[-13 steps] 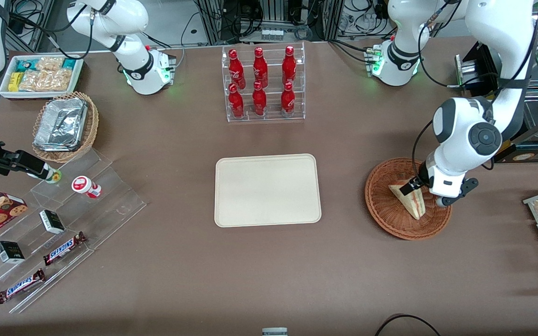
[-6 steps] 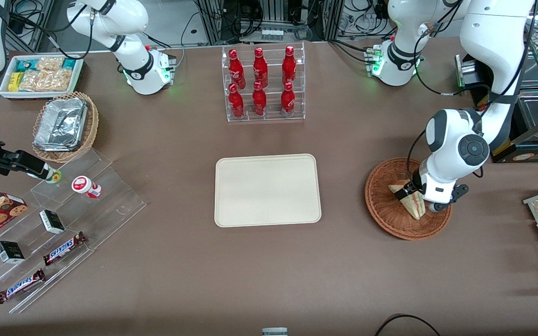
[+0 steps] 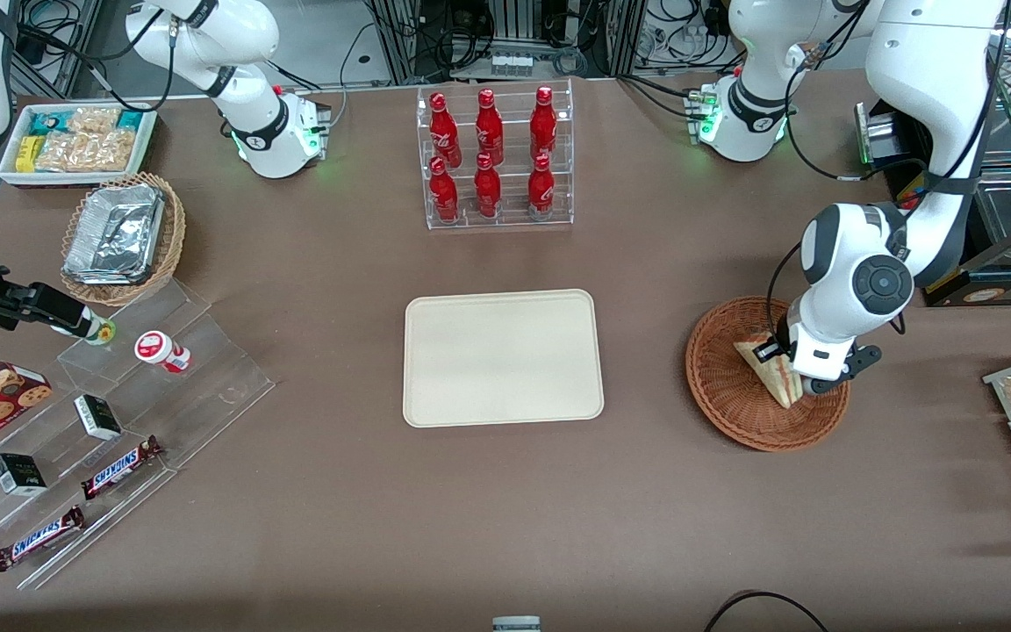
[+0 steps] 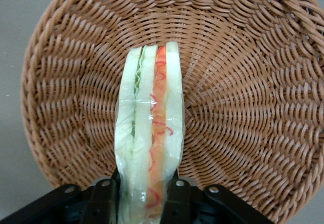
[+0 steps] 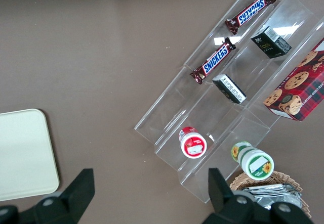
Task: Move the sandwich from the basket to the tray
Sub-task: 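Lift the sandwich and carry it over the cream tray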
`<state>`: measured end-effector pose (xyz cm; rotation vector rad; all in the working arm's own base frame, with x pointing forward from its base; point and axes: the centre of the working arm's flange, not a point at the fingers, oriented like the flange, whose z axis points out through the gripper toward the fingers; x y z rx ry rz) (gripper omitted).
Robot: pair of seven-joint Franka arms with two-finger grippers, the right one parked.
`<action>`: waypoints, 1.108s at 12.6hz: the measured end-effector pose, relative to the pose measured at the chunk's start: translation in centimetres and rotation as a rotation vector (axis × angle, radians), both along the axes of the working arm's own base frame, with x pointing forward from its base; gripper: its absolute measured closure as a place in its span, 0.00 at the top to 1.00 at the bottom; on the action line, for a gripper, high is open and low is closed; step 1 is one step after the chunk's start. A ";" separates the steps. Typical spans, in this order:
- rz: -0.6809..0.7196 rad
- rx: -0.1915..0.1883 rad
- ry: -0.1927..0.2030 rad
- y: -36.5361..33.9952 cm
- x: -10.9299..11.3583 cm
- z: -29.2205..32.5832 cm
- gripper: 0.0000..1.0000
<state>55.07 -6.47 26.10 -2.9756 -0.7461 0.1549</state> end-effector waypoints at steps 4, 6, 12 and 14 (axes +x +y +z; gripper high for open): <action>-0.034 0.010 0.028 -2.3 1.8 5.5 0.22; -0.072 0.000 0.014 -4.8 2.4 7.4 0.15; -0.231 -0.071 0.001 -15.8 1.0 8.3 0.15; -0.274 -0.108 0.012 -19.8 0.3 8.0 0.15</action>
